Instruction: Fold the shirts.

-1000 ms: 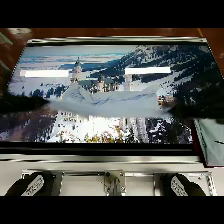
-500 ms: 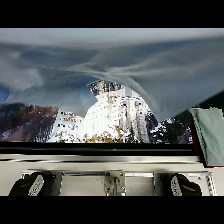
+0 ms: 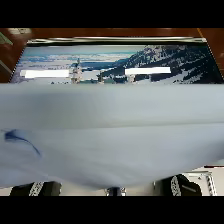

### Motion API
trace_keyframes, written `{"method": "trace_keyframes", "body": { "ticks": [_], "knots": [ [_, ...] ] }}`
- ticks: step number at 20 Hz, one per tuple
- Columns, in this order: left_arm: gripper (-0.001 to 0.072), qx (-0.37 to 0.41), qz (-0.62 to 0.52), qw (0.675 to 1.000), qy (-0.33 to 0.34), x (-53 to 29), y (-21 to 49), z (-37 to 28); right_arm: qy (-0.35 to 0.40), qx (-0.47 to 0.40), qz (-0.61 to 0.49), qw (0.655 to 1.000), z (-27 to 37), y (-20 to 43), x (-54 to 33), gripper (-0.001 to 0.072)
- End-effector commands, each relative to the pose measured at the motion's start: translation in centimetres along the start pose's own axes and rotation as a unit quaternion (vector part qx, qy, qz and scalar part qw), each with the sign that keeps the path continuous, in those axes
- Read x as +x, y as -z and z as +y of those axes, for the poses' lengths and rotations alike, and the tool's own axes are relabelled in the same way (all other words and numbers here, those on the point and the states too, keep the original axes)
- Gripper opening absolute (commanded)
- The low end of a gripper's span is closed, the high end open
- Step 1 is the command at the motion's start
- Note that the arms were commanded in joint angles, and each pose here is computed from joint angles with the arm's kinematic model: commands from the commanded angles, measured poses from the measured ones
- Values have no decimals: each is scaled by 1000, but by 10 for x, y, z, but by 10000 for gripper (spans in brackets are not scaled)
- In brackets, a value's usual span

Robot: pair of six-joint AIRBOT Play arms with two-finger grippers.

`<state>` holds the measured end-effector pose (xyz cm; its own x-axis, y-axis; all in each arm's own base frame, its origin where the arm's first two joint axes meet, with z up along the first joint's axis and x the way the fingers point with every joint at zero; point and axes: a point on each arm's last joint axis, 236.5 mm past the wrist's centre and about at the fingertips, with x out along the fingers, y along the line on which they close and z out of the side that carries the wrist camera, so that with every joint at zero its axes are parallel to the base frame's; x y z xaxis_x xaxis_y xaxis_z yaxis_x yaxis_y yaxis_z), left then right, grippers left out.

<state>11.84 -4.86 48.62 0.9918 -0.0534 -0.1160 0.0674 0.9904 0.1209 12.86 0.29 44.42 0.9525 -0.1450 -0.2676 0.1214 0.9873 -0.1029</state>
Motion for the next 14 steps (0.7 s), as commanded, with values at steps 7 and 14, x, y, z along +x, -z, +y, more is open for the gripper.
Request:
{"method": "trace_keyframes", "body": {
  "ticks": [7,14],
  "knots": [
    [40,-114,317,941,41,149,217,25,-76,48,428,899,3,235,167,65],
    [40,-197,336,917,88,328,348,18,-128,59,343,929,81,288,374,65]
  ]
}}
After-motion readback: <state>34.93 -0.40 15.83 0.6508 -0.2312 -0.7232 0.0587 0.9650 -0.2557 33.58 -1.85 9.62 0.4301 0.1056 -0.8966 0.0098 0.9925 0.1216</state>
